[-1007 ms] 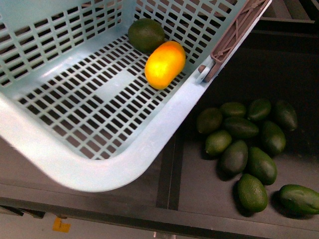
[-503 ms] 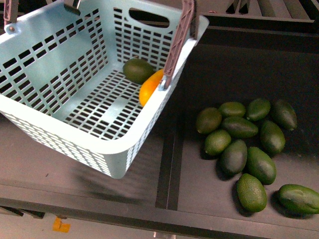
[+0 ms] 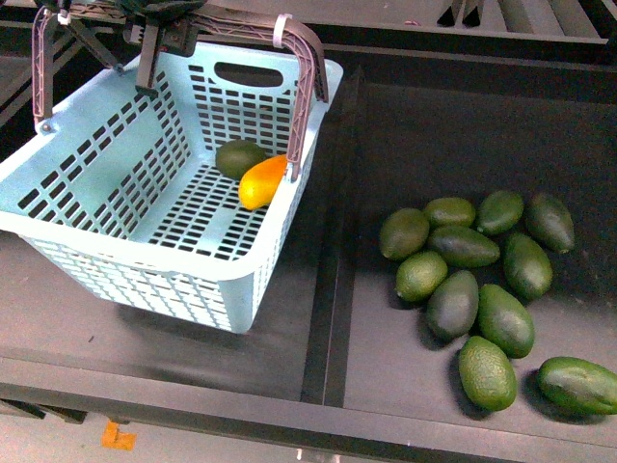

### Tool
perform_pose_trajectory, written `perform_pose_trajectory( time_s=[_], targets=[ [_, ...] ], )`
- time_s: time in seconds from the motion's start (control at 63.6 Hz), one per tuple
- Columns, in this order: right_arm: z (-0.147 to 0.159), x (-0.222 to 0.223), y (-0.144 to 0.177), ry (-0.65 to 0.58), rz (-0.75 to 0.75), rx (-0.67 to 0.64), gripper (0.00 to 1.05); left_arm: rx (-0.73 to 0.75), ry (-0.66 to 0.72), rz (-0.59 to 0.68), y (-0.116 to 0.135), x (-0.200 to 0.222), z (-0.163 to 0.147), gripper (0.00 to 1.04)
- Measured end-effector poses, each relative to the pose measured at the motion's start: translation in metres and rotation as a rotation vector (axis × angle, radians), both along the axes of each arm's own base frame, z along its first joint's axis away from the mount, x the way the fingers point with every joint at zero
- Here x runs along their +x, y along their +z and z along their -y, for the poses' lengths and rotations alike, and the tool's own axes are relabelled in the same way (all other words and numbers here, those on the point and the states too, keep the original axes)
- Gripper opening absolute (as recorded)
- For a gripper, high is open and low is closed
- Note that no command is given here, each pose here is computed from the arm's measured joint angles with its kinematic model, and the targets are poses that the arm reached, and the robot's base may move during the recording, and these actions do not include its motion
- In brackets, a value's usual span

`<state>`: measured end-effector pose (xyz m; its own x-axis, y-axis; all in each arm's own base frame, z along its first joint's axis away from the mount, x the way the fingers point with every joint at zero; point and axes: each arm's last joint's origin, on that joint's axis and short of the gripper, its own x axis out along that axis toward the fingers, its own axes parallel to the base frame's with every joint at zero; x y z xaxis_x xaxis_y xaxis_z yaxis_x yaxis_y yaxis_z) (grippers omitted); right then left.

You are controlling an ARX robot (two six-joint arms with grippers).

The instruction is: Pick mango and avocado into basket

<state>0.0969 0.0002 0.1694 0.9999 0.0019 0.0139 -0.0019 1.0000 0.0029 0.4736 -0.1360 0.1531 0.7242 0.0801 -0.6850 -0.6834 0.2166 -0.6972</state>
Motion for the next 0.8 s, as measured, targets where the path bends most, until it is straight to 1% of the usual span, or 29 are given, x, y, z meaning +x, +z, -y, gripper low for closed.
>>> perform_pose_trajectory(
  time_s=[0.315, 0.346, 0.393, 0.503, 0.535, 0.551, 0.582, 0.645, 0.708, 0.739, 0.771, 0.802],
  targets=[
    [0.0, 0.0, 0.0, 0.0, 0.0, 0.0, 0.96, -0.022, 0.058, -0.017, -0.012, -0.01, 0.002, 0.15],
    [0.0, 0.0, 0.0, 0.0, 0.0, 0.0, 0.96, -0.024, 0.063, -0.021, -0.012, -0.011, 0.001, 0.19],
    [0.0, 0.0, 0.0, 0.0, 0.0, 0.0, 0.96, -0.024, 0.077, -0.027, -0.012, -0.015, 0.0, 0.29],
    [0.0, 0.0, 0.0, 0.0, 0.0, 0.0, 0.96, -0.026, 0.112, -0.023, -0.008, -0.024, -0.004, 0.49],
    [0.0, 0.0, 0.0, 0.0, 0.0, 0.0, 0.96, -0.027, 0.127, -0.015, -0.003, -0.027, -0.006, 0.56],
    [0.0, 0.0, 0.0, 0.0, 0.0, 0.0, 0.96, -0.027, 0.131, -0.013, -0.002, -0.028, -0.006, 0.58],
    [0.0, 0.0, 0.0, 0.0, 0.0, 0.0, 0.96, -0.031, 0.143, -0.004, 0.003, -0.032, -0.008, 0.65],
    [0.0, 0.0, 0.0, 0.0, 0.0, 0.0, 0.96, -0.035, 0.166, 0.014, 0.012, -0.04, -0.011, 0.76],
    [0.0, 0.0, 0.0, 0.0, 0.0, 0.0, 0.96, -0.036, 0.201, 0.036, 0.024, -0.053, -0.016, 0.9],
    [0.0, 0.0, 0.0, 0.0, 0.0, 0.0, 0.96, -0.021, 0.228, 0.037, 0.033, -0.066, -0.021, 0.98],
    [0.0, 0.0, 0.0, 0.0, 0.0, 0.0, 0.96, -0.002, 0.253, 0.018, 0.041, -0.079, -0.026, 0.96],
    [0.0, 0.0, 0.0, 0.0, 0.0, 0.0, 0.96, 0.021, 0.267, -0.012, 0.047, -0.092, -0.031, 0.96]
  ],
)
